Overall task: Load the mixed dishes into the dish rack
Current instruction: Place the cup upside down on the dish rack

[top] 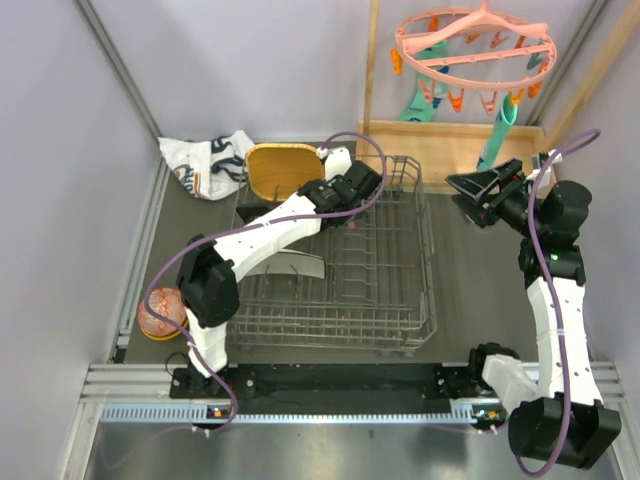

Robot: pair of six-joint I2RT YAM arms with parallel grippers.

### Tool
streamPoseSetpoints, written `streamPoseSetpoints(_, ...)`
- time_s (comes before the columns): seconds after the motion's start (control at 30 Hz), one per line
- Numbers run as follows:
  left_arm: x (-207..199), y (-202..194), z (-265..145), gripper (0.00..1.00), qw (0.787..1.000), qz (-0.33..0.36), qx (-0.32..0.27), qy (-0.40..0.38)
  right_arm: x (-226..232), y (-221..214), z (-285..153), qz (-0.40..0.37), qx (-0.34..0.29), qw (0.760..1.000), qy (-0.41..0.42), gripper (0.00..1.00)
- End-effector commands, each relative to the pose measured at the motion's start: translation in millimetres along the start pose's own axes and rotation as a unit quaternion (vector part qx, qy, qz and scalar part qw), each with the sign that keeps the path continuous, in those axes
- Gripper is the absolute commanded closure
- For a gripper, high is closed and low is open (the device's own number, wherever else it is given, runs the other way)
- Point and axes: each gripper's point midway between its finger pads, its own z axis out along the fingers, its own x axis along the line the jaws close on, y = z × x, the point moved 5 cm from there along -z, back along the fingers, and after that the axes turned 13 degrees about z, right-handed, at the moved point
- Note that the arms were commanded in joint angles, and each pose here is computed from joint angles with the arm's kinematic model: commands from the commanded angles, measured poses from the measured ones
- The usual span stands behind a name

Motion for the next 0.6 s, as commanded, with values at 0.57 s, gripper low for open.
streamPoseSetpoints(0.57, -2, 20, 18, 1.0, 0.996, -0.073, -0.043, 0.017, 8, -2, -8, -0.024, -0.002, 1.0, 0.008, 0.21)
